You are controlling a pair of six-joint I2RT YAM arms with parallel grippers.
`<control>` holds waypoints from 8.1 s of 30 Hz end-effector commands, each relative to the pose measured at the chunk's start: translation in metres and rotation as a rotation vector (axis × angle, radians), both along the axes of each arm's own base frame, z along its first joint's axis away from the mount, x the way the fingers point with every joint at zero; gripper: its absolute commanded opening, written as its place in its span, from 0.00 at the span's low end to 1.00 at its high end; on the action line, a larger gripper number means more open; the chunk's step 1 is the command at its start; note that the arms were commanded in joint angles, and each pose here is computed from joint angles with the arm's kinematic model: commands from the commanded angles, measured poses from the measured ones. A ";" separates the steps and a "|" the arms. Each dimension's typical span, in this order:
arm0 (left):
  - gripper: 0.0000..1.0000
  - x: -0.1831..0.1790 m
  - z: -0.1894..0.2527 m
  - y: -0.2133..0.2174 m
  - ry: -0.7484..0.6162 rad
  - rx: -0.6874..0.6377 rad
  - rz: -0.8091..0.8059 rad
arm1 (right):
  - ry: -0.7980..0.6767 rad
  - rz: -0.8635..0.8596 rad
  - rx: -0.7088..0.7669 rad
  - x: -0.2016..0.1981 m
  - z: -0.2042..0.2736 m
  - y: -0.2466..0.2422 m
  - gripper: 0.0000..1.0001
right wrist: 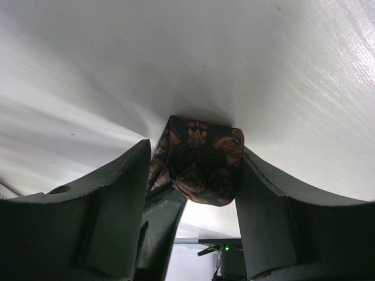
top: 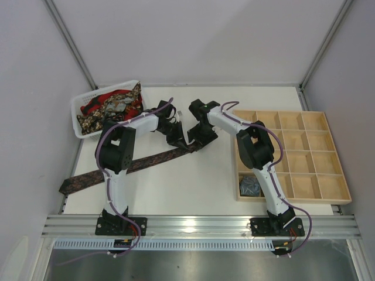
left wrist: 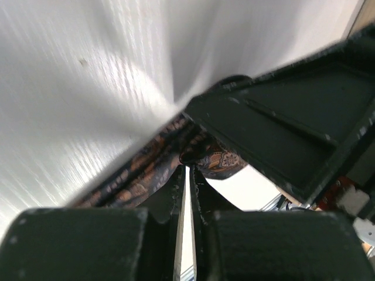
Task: Roll the ties
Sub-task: Roll the tie
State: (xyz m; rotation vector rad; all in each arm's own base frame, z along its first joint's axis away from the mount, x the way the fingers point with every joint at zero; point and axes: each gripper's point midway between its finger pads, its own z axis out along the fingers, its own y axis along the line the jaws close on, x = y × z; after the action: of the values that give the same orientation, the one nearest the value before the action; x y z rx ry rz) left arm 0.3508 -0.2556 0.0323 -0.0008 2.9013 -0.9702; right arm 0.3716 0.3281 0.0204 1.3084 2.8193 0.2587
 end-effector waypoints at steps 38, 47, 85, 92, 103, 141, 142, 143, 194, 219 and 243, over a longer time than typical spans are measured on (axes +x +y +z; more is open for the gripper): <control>0.16 0.009 0.017 -0.034 -0.039 -0.059 0.000 | 0.035 0.030 -0.001 0.004 -0.026 -0.023 0.62; 0.16 0.016 0.016 -0.029 -0.049 -0.050 0.012 | 0.001 0.061 0.059 0.003 -0.005 -0.040 0.75; 0.19 0.024 0.015 -0.019 -0.055 -0.045 0.008 | -0.438 0.926 0.618 0.008 0.060 -0.008 0.00; 0.19 0.024 0.014 -0.019 -0.049 -0.044 0.011 | -0.436 0.906 0.633 0.011 0.045 -0.002 0.00; 0.19 0.027 0.016 -0.019 -0.051 -0.044 0.013 | -0.383 0.900 0.651 -0.001 0.023 0.005 0.00; 0.36 0.013 0.012 -0.001 -0.059 -0.006 0.132 | -0.439 0.806 0.617 0.016 0.018 -0.007 0.00; 0.35 0.014 0.011 -0.001 -0.056 -0.002 0.136 | -0.441 0.806 0.620 0.017 0.019 -0.007 0.00; 0.36 0.017 0.010 -0.002 -0.062 -0.001 0.136 | -0.444 0.808 0.620 0.017 0.019 -0.008 0.00; 0.12 0.033 -0.009 0.005 -0.029 0.069 0.121 | -0.420 0.800 0.639 0.029 0.004 -0.009 0.00; 0.11 0.054 0.054 -0.017 -0.152 -0.078 0.152 | -0.395 0.790 0.624 0.027 -0.008 -0.014 0.00; 0.13 0.050 0.033 -0.029 -0.098 -0.065 0.143 | -0.397 0.784 0.627 0.027 -0.006 -0.017 0.00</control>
State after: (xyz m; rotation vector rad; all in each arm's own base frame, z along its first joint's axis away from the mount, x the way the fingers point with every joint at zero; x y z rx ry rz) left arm 0.3970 -0.2764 0.0638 -0.1750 2.7470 -0.9665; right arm 0.3942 0.3186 0.0251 0.0271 2.7896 1.3720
